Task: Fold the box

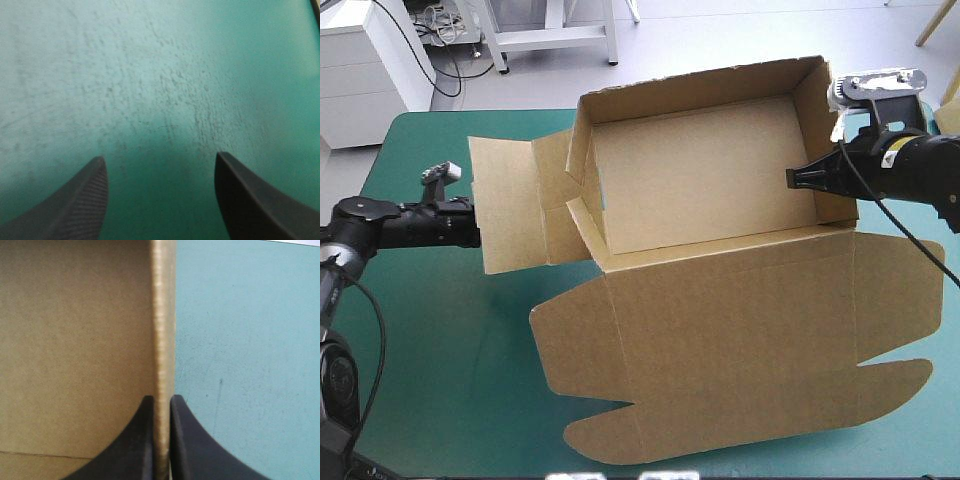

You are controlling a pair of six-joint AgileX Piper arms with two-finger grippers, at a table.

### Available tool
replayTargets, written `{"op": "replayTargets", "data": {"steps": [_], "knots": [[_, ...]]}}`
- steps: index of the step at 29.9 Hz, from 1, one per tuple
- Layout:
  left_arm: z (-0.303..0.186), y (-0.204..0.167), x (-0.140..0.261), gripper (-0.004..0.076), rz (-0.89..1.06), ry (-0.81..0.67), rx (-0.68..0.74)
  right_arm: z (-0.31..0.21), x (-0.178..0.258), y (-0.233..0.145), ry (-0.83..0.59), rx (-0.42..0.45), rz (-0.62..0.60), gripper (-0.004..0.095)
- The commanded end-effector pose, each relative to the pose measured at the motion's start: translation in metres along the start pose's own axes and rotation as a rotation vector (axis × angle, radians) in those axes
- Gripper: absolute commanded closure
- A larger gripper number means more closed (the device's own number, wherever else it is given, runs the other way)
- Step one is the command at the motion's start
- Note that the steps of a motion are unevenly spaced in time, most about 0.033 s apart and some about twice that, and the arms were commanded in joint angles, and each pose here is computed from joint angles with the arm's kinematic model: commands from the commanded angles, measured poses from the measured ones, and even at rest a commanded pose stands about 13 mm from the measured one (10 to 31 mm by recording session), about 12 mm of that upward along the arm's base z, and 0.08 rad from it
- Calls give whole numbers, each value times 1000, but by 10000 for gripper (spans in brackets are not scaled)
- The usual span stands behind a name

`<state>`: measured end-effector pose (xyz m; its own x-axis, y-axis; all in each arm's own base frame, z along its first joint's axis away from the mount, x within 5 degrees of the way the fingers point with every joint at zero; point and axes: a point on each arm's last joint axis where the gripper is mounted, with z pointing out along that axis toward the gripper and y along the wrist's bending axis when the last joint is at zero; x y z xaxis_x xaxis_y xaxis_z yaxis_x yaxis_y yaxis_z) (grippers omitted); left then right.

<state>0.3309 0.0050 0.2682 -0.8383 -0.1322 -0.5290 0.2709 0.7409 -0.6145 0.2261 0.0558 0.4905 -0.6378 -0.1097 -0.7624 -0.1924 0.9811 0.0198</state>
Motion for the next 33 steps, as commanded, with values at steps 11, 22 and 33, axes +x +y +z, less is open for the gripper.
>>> {"op": "replayTargets", "data": {"steps": [11, 22, 33], "knots": [[15, -64, -12, 281, 74, -103, 452, 42, -18, 4, -5, -31, 5, 929], [-3, -84, -16, 281, 113, -179, 549, 93, -23, 6, 36, -29, -4, 929], [-23, -104, -19, 281, 141, -257, 589, 123, -23, 7, 71, -28, -15, 929]]}}
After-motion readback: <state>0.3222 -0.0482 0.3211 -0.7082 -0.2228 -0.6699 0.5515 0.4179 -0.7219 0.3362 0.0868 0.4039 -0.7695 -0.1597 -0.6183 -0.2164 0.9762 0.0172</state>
